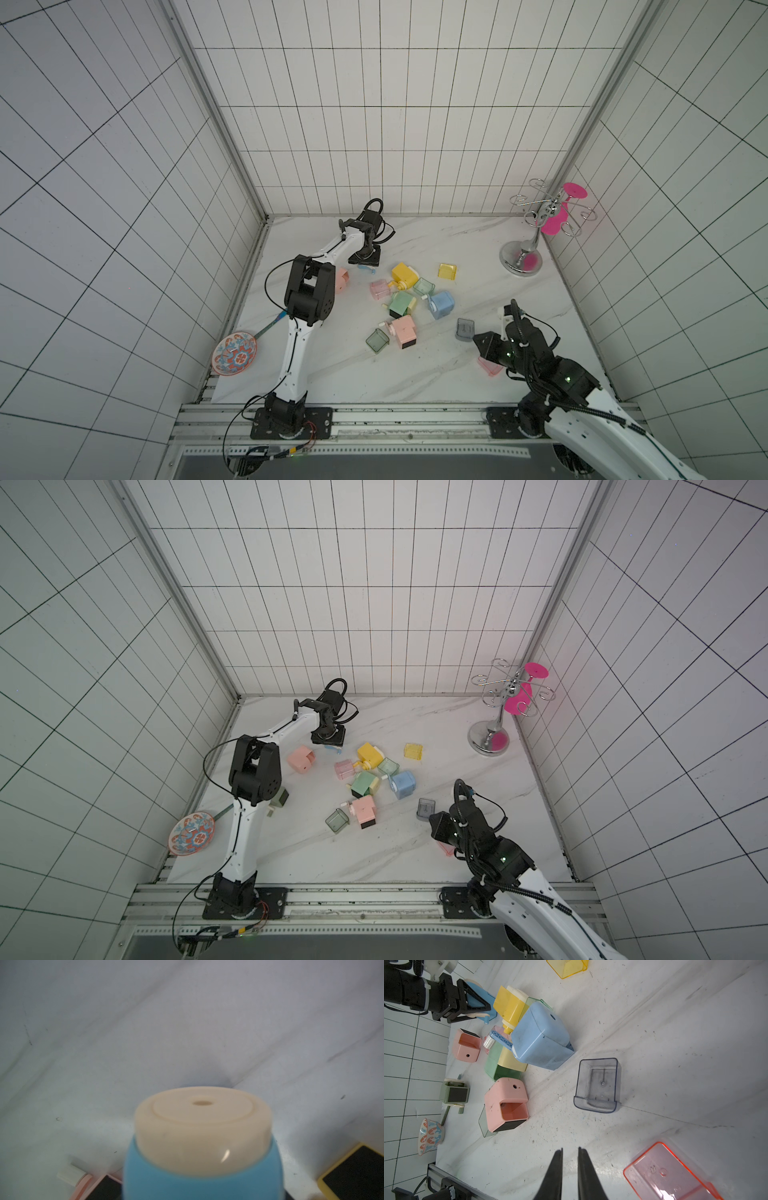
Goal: Put the tray back into the pencil sharpener
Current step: Place the container at the center of the board.
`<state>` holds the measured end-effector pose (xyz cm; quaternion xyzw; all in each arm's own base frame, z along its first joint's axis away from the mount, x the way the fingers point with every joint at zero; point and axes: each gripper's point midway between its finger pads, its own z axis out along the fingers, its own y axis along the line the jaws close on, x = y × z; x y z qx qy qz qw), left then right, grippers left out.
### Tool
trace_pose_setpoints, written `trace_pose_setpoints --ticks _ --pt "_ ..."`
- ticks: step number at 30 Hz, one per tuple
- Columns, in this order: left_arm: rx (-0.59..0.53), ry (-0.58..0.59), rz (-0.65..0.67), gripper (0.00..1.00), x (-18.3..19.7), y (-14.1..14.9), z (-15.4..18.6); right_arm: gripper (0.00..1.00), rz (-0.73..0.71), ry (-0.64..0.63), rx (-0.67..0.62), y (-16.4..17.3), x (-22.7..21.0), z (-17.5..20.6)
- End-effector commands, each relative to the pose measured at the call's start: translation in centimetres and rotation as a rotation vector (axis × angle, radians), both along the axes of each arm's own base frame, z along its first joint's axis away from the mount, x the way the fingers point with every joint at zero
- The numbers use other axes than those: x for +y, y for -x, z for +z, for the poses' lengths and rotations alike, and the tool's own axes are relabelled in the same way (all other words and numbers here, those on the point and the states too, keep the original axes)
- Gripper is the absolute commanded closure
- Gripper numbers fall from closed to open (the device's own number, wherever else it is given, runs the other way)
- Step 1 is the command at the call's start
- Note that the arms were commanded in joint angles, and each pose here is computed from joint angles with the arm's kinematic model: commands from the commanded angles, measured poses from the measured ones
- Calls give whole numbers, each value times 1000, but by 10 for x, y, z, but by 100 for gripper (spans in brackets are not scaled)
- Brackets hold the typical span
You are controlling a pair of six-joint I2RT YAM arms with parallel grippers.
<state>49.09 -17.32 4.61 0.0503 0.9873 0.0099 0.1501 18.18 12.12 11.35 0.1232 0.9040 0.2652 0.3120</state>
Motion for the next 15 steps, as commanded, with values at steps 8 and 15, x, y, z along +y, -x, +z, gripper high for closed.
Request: trace_pose_setpoints --ticks 8,15 --pt "-7 -3 18 33 1 -2 -13 82 -7 -9 -24 -4 0 9" --pt "-28 4 13 20 0 -4 -5 82 -5 -12 -25 -3 0 10"
